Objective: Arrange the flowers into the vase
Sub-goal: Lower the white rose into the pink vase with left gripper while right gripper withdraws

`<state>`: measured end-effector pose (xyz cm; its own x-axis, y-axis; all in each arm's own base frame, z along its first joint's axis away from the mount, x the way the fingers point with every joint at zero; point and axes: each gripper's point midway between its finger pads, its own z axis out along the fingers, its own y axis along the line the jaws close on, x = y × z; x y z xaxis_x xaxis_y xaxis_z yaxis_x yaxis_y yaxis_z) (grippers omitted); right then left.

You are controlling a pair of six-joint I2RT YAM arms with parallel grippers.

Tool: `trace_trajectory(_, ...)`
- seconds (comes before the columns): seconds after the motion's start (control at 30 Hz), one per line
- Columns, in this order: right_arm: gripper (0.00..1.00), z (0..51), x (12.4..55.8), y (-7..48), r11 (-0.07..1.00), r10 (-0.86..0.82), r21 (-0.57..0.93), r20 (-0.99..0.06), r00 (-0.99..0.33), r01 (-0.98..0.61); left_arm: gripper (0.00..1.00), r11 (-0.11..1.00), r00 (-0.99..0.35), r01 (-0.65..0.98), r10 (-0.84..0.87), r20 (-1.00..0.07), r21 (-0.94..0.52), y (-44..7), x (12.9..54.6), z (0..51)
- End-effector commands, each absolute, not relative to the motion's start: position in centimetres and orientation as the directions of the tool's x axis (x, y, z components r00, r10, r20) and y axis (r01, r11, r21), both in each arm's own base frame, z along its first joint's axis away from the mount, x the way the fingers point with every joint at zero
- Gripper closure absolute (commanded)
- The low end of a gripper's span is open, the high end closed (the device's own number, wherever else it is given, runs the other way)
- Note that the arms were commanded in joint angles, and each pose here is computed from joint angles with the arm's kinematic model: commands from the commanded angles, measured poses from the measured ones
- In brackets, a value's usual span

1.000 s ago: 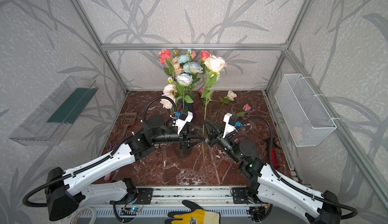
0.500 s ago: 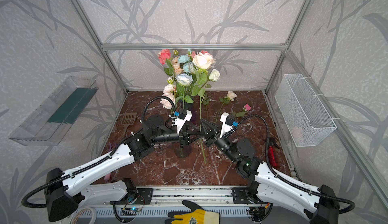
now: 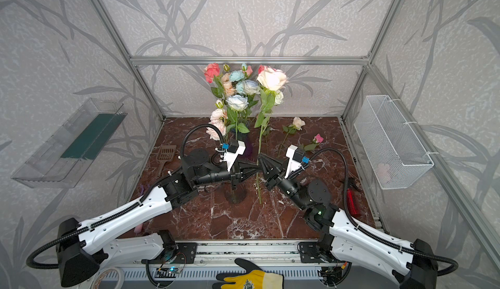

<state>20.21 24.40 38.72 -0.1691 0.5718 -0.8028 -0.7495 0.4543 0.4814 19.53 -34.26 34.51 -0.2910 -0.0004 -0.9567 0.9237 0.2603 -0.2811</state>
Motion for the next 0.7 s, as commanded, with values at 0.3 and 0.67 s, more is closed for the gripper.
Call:
trace_trajectory(0.3, 0.47, 38.2, 20.9, 18.7, 0.657, 0.549, 0.462, -0.835, -0.042, -0.596, 1.00, 0.455, -0.024, 0.890, 0.012, -1.000, -0.016, -29.1, 19.7, 39.0)
trace_trajectory(0.67, 0.40, 30.9, 25.5, 14.6, 0.908, 0.356, 0.373, -0.927, -0.117, -0.191, 1.00, 0.695, 0.109, 0.716, -0.028, -0.994, 0.058, -23.8, 21.9, 41.5)
